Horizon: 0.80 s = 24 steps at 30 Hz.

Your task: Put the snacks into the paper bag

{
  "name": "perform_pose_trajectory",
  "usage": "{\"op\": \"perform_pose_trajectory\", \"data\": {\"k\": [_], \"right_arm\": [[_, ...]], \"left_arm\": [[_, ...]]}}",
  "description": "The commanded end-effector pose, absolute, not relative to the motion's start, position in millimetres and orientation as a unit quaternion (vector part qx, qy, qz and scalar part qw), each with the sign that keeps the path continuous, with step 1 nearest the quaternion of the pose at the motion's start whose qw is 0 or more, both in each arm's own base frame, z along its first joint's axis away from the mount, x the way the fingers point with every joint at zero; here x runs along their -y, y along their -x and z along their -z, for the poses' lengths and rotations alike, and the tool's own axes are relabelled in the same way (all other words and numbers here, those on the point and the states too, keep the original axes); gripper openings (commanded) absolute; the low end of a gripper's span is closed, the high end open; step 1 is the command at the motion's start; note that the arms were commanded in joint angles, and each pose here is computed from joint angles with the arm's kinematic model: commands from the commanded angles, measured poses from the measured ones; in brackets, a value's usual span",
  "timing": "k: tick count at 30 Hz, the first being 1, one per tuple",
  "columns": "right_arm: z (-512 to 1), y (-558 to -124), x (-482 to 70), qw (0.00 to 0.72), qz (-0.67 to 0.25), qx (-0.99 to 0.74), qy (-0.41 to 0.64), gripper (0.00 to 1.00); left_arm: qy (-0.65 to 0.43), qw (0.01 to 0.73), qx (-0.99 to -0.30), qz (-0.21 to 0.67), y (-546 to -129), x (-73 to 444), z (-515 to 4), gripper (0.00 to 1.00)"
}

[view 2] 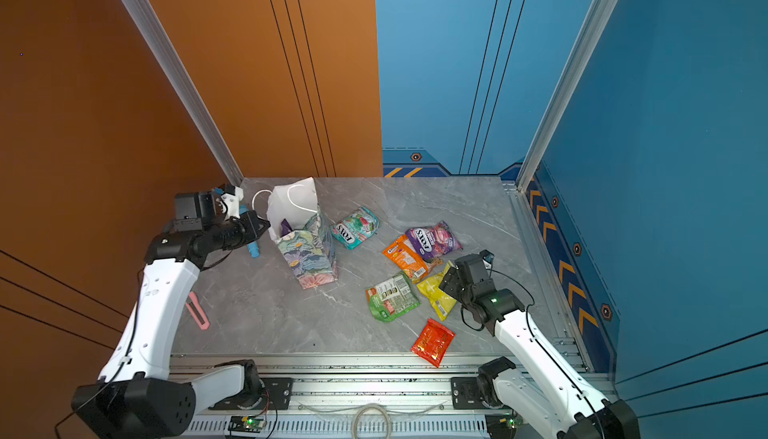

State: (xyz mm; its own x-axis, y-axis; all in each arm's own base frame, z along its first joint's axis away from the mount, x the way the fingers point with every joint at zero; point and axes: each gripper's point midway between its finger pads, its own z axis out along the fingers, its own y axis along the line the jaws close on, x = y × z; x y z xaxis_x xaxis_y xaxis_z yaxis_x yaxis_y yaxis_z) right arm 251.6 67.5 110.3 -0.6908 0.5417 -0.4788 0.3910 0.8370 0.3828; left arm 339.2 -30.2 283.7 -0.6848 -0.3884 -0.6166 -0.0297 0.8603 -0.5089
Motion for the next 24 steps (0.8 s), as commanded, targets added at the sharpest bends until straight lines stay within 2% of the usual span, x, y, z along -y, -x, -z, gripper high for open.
{"op": "perform_pose_trajectory", "data": {"k": [1,4,11,24], "right_arm": [[-102.7,-258.1,-68.8,0.293,-0.126,-0.911,-0.259,0.80],[-107.6,-270.3,-67.5,0.305,-0.117,-0.911,-0.252,0.80],[-127.0,-314.2,-68.3,0.324,-0.157,-0.899,-0.250,0.79],[-93.9,-384.9,-51.2,0.304,-0.224,-0.875,-0.304,0.77]], "left_arm": [[0.101,0.400,-0.876,0.251,-333.7,35.3,-298.4,0.00],[0.101,0.400,-0.876,0.252,-334.2,35.4,-298.3,0.00],[0.101,0.399,-0.876,0.251,-335.0,35.1,-298.1,0.00],[0.100,0.397,-0.877,0.253,-337.6,35.8,-296.6,0.00]]}}
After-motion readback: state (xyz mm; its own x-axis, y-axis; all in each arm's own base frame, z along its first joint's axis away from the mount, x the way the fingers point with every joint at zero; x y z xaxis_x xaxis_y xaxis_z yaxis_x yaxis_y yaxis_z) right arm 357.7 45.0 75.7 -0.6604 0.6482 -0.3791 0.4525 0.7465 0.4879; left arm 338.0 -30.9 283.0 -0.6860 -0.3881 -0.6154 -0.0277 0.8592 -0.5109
